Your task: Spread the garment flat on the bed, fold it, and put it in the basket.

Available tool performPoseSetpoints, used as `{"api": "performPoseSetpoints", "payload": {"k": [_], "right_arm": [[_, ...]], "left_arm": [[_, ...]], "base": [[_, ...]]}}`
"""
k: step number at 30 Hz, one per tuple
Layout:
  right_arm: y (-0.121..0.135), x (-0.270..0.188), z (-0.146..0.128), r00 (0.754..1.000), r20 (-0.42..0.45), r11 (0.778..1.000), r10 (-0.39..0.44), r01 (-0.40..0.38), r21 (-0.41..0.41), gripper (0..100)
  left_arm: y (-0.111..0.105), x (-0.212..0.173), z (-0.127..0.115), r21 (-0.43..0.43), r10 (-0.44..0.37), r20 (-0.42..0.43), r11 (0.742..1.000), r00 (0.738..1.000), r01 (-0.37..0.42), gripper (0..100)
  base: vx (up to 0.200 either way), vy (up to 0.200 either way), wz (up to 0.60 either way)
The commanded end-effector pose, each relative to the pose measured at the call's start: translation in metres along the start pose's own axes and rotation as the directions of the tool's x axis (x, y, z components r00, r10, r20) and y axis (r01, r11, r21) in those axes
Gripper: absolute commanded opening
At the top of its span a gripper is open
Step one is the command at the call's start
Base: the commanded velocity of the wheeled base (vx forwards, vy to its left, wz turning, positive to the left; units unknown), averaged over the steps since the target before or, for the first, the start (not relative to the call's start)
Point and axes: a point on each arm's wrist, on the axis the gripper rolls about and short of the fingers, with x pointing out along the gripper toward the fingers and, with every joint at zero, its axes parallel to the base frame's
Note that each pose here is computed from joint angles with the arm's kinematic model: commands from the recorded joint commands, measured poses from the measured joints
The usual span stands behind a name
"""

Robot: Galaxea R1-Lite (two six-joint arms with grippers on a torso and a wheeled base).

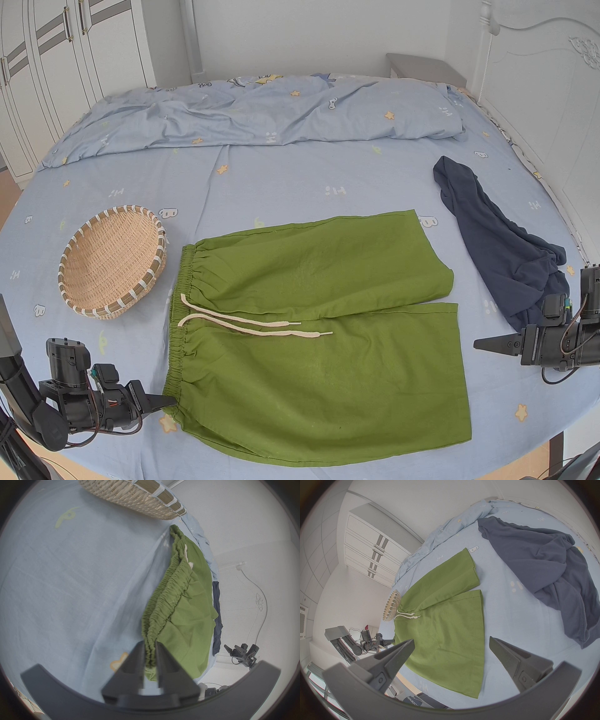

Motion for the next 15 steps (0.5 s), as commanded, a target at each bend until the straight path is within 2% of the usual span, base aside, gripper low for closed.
{"api": "performPoseSetpoints", "payload": {"k": [1,8,11,13,15], "right_arm": [[0.0,0.001,0.0,1.0,-0.003,1.0,-0.001,0.001,0.001,100],[-0.002,0.0,-0.008,1.0,-0.024,1.0,-0.007,0.007,0.012,100],[-0.008,0.001,-0.028,0.996,-0.088,0.999,-0.02,0.023,0.033,100],[-0.011,0.001,-0.039,0.992,-0.123,0.999,-0.023,0.028,0.04,100],[-0.014,0.003,-0.05,0.987,-0.161,0.999,-0.016,0.022,0.037,100]], "left_arm": [[0.002,-0.003,-0.003,-0.012,0.011,-0.007,1.0,1.0,-0.011,0],[0.002,-0.009,-0.004,-0.025,0.024,0.002,0.999,1.0,-0.024,0],[0.002,-0.015,-0.004,-0.031,0.026,0.014,0.999,1.0,-0.026,0],[0.003,-0.016,-0.006,-0.031,0.04,-0.009,0.999,0.999,-0.04,0],[0.004,-0.015,-0.008,0.004,0.05,-0.024,0.999,0.998,-0.05,0]], "base": [[0.0,0.0,0.0],[0.0,0.0,0.0],[0.0,0.0,0.0],[0.0,0.0,0.0],[0.0,0.0,0.0]]}}
